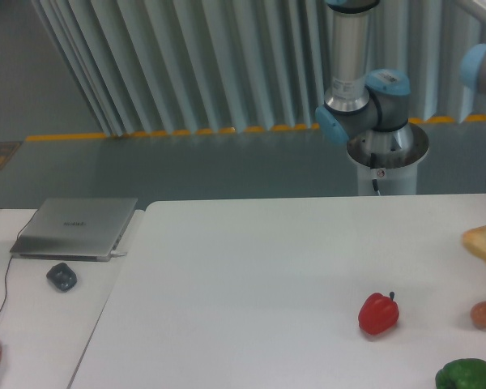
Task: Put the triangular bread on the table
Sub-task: 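Carry the triangular bread in the gripper and lower it onto the table, then open the gripper to release the bread on the table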
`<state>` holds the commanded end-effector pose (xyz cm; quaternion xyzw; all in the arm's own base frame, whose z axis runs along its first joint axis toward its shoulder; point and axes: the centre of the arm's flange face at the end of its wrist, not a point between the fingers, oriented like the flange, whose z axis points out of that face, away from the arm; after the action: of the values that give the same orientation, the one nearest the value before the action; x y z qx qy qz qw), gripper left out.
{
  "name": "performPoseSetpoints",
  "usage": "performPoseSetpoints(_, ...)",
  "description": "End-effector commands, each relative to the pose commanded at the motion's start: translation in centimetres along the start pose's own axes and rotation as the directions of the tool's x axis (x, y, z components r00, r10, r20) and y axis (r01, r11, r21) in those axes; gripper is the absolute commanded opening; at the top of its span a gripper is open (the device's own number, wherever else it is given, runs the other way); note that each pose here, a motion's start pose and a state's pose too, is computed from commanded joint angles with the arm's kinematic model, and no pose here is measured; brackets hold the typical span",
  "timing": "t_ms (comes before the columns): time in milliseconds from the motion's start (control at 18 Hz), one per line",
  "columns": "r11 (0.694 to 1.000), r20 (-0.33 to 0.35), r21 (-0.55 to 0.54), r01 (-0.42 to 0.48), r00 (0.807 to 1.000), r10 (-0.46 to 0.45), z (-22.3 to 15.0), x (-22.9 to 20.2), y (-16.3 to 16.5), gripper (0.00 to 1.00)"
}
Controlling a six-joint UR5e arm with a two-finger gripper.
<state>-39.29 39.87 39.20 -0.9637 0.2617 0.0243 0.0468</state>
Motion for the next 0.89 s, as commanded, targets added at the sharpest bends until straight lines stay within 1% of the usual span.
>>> performPoseSetpoints(111,0.997,-0.015,-0.071,-0.041,0.999,0.04,0.4,2.0,-1.5,0.0)
performPoseSetpoints(222,0.991,-0.034,-0.116,-0.069,0.997,0.065,1.2,3.6,-2.1,0.0)
performPoseSetpoints(333,0.987,-0.05,-0.127,-0.097,0.995,0.091,1.8,5.2,-3.2,0.0)
performPoseSetpoints(444,0.986,-0.055,-0.126,-0.108,0.993,0.102,2.1,5.6,-3.7,0.0)
performPoseSetpoints(556,0.986,-0.06,-0.124,-0.111,0.993,0.104,2.4,5.5,-3.8,0.37)
performPoseSetpoints(667,0.986,-0.066,-0.124,-0.112,0.992,0.104,2.7,5.6,-3.8,0.66)
performPoseSetpoints(722,0.986,-0.065,-0.122,-0.116,0.992,0.109,2.7,5.6,-3.9,0.97)
performPoseSetpoints(778,0.986,-0.062,-0.122,-0.116,0.992,0.109,2.5,5.6,-3.9,1.0)
performPoseSetpoints(889,0.986,-0.052,-0.125,-0.114,0.993,0.108,2.1,5.3,-3.8,1.0)
